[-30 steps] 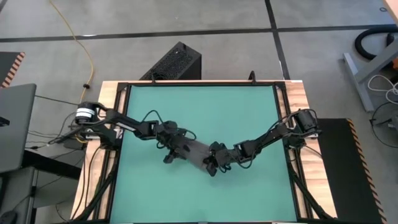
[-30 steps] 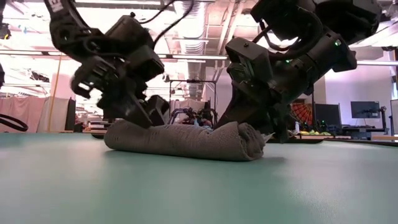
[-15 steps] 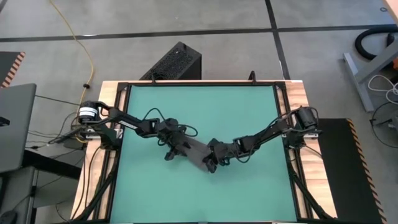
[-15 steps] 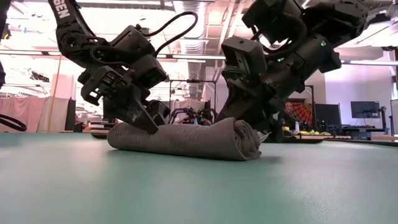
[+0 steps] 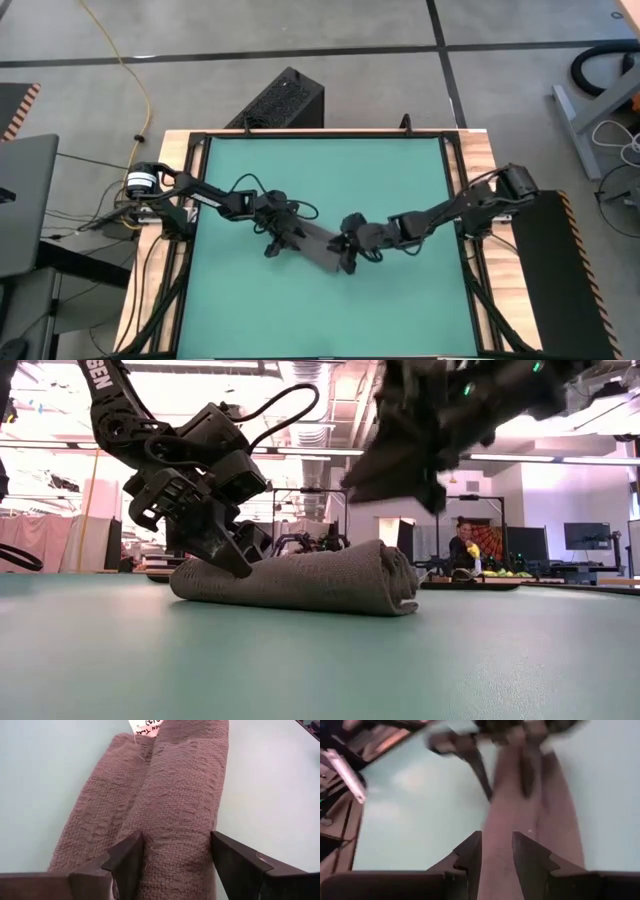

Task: Roll towel into tight, uniform cylinder
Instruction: Roll the gray towel

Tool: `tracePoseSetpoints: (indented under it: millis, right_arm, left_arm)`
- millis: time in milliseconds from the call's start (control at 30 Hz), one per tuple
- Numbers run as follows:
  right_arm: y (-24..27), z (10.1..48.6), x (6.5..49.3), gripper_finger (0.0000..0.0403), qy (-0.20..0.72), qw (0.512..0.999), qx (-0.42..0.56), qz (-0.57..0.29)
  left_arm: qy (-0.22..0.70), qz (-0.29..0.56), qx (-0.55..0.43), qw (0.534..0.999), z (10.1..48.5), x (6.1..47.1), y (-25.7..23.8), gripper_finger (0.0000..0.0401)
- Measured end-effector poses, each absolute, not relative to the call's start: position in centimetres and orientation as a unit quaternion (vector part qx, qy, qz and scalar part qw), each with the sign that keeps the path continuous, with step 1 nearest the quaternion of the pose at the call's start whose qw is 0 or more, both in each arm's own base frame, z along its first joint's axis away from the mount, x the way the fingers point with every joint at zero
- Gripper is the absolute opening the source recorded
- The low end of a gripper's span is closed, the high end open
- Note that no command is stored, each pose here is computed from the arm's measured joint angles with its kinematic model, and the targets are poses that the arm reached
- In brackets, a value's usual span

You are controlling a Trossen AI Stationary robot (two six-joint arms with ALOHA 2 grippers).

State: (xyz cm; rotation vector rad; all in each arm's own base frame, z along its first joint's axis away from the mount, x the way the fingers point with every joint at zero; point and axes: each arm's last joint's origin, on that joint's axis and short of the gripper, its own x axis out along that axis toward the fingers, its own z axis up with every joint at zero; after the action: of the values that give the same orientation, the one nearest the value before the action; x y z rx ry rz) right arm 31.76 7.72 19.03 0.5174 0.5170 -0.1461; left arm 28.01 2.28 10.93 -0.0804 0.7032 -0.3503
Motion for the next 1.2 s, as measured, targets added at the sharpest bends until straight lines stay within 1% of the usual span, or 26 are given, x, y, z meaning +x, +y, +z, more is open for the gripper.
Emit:
tracePoseSetpoints:
  millis: [67, 133, 333, 433, 567, 733, 1033, 1200]
  right_arm:
    - [8.7, 19.6, 31.6, 0.0136, 0.234, 0.946, 0.219, -0.057]
    - [9.7, 19.3, 31.7, 0.0135, 0.226, 0.954, 0.192, -0.041]
    - [11.1, 17.1, 33.2, 0.012, 0.237, 0.954, 0.182, -0.014]
    - [11.0, 16.2, 34.3, 0.0114, 0.254, 0.952, 0.171, -0.021]
    - [10.2, 15.6, 35.4, 0.0108, 0.273, 0.948, 0.159, -0.036]
    - [7.9, 14.6, 35.2, 0.0107, 0.314, 0.934, 0.153, -0.076]
    - [5.3, 13.2, 35.5, 0.0107, 0.326, 0.925, 0.163, -0.105]
    - [4.9, 12.1, 35.7, 0.0107, 0.334, 0.919, 0.175, -0.113]
  left_arm:
    - [0.343, -0.176, -0.042, 0.922, 10.9, 28.0, 2.3, 0.0219]
    - [0.343, -0.178, -0.044, 0.921, 10.9, 28.0, 2.3, 0.0219]
    - [0.343, -0.174, -0.058, 0.921, 10.9, 27.9, 2.8, 0.0219]
    - [0.345, -0.179, -0.074, 0.919, 10.9, 27.8, 3.2, 0.0219]
    - [0.351, -0.178, -0.086, 0.915, 10.8, 27.6, 3.5, 0.0219]
    - [0.361, -0.19, -0.106, 0.907, 10.7, 27.4, 3.7, 0.0219]
    - [0.378, -0.202, -0.126, 0.895, 10.4, 27.0, 3.6, 0.0219]
    - [0.362, -0.211, -0.128, 0.899, 11.0, 26.8, 4.3, 0.0219]
